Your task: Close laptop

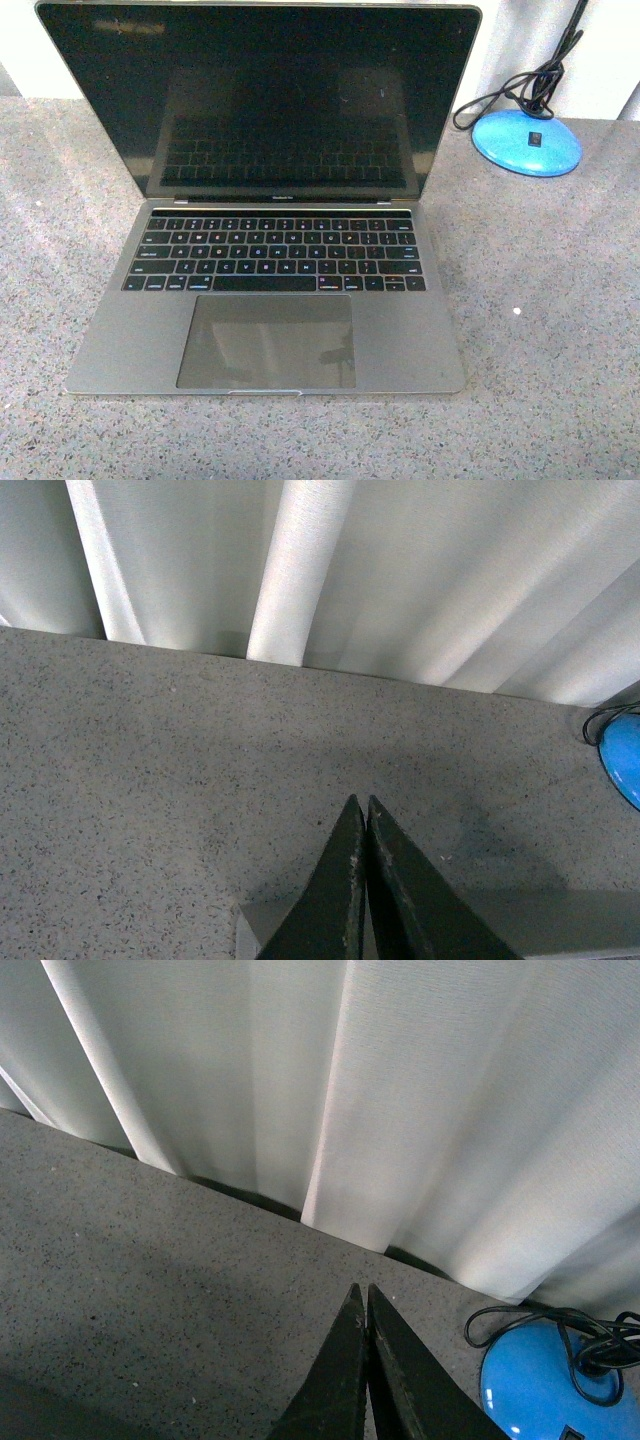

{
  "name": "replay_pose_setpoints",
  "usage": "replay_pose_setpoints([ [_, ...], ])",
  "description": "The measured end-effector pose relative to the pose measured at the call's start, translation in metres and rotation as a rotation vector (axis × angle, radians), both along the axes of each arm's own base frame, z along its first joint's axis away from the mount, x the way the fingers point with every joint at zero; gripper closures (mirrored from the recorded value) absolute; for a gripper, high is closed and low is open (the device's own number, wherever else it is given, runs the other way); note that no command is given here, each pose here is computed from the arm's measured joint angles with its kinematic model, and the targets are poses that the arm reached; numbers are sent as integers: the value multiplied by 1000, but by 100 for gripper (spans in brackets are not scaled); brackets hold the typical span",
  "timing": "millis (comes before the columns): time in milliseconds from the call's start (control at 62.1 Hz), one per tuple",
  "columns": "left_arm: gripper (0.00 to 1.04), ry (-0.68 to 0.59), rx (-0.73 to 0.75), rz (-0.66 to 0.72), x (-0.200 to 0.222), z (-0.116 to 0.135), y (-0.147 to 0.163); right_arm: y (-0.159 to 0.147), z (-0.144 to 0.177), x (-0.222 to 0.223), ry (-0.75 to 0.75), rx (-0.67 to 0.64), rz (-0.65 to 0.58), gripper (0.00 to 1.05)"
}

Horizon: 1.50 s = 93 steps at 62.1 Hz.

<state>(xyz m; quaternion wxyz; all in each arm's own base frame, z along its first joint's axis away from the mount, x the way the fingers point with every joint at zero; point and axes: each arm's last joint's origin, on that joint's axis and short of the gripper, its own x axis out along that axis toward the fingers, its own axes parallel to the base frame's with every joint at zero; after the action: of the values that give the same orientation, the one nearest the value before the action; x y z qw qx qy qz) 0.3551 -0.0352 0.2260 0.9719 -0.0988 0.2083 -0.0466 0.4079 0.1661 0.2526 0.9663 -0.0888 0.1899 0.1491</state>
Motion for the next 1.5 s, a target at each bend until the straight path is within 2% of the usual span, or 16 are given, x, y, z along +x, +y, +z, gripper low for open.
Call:
replay_pose_setpoints([
  [1128, 101, 58, -23, -1, -8, -6, -8, 6, -38, -19, 102, 29, -16, 104],
  [1498, 101, 64, -38, -2, -8, -6, -9, 8, -37, -24, 111, 52, -34, 104],
])
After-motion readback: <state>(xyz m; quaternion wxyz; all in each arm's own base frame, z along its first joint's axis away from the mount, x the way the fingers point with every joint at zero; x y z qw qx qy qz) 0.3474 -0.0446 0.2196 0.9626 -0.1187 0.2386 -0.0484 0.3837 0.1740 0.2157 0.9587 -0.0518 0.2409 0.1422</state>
